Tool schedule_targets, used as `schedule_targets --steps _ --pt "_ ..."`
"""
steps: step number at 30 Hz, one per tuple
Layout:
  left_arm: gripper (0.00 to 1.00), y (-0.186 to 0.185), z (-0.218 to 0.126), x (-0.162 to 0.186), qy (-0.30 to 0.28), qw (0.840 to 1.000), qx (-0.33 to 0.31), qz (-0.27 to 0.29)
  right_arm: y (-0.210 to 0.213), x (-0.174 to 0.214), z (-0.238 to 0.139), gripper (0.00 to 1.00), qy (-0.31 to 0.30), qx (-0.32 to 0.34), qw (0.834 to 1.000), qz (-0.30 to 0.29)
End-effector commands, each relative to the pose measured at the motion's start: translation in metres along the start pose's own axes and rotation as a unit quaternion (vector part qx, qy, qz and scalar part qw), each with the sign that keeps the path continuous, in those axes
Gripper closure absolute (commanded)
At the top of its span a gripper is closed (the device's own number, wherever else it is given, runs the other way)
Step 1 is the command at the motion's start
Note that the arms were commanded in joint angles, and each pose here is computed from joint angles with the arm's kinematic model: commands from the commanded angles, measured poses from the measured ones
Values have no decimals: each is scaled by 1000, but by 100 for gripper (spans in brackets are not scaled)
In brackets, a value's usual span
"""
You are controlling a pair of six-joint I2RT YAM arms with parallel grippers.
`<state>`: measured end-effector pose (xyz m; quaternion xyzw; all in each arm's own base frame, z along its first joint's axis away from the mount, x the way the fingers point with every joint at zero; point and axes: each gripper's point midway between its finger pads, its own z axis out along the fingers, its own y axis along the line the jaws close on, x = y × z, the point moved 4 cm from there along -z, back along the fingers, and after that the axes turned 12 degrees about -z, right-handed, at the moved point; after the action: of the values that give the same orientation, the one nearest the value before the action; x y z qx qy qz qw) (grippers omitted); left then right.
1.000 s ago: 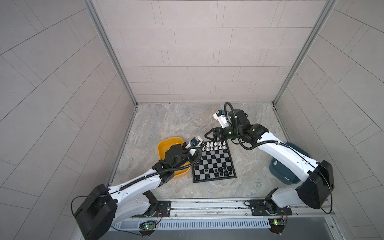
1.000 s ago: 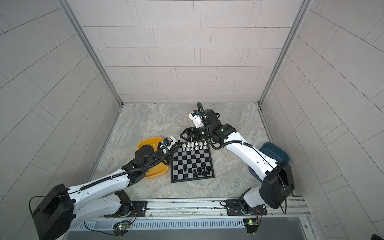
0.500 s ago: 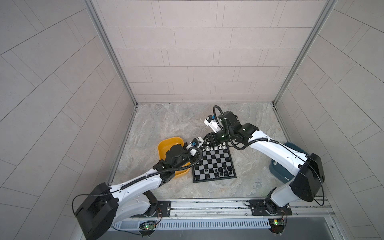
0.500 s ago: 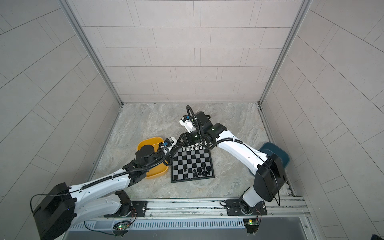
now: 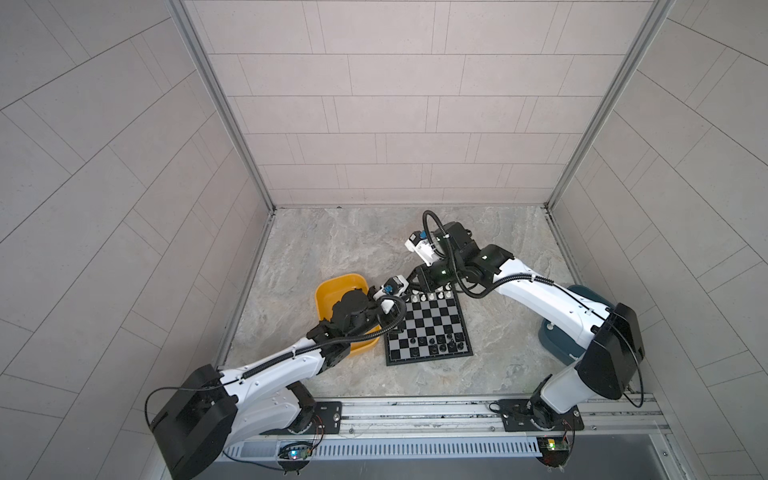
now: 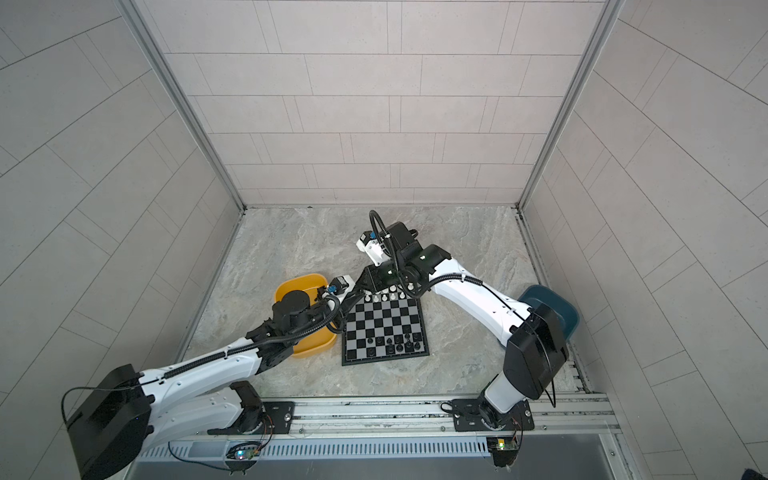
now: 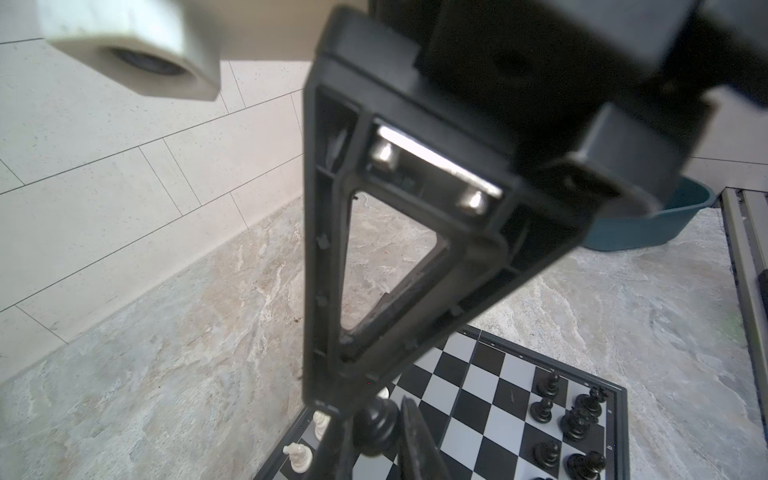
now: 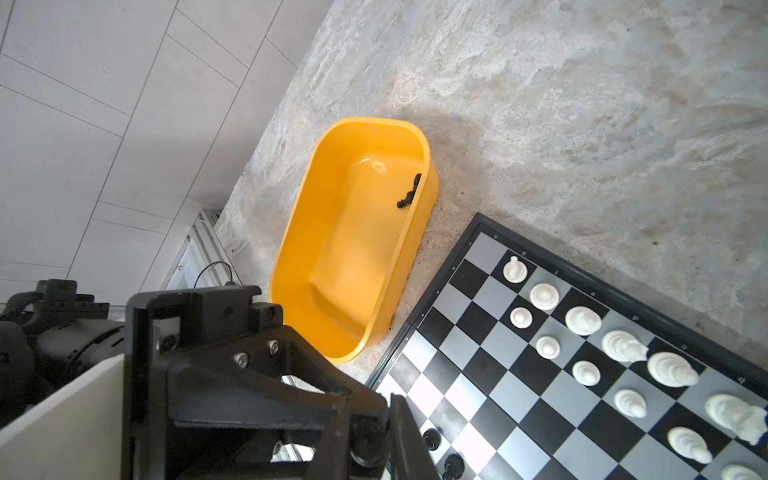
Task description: Set up the chess pieces on the board
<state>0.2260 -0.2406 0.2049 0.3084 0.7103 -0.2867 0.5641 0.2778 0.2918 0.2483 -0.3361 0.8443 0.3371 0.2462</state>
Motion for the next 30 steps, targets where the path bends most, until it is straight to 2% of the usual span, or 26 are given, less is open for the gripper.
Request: schedule_targets --steps 1,5,10,12,13,14,15,18,20,22,25,28,30 --pt "82 -7 -1 -12 -31 999 15 4 -1 3 5 87 11 2 1000 1" --pt "81 -4 -1 -13 -33 999 6 3 0 5 4 99 13 3 1000 3" --pt "76 -1 2 -13 -30 1000 -5 -8 2 6 0 100 9 0 1000 7" --pt "63 2 3 -13 -28 999 -18 -17 2 6 -3 100 3 5 1000 3" --pt "48 4 3 -14 -28 999 -23 -22 2 5 -5 100 0 10 1000 1" --pt "12 5 3 -15 -29 999 -26 -27 1 4 -8 100 -5 18 1000 0" --pt "0 5 3 -16 -25 999 -30 -34 0 4 -10 100 -10 22 1000 -1" --pt "0 6 -3 -23 0 997 -36 -64 -4 2 -15 100 -27 43 999 -3" --pt "0 11 -15 -29 35 990 -66 -118 -8 2 -20 100 -35 63 997 -4" --pt "0 20 -34 -29 69 976 -109 -177 -10 3 -23 100 -47 79 996 -11" --pt "0 40 -71 -24 123 941 -185 -255 -6 9 -21 100 -54 102 992 -42" --pt "0 62 -102 -16 174 897 -243 -326 13 25 -4 100 -45 102 990 -89" --pt "0 72 -113 -9 203 864 -251 -386 29 38 12 100 -34 95 987 -122"
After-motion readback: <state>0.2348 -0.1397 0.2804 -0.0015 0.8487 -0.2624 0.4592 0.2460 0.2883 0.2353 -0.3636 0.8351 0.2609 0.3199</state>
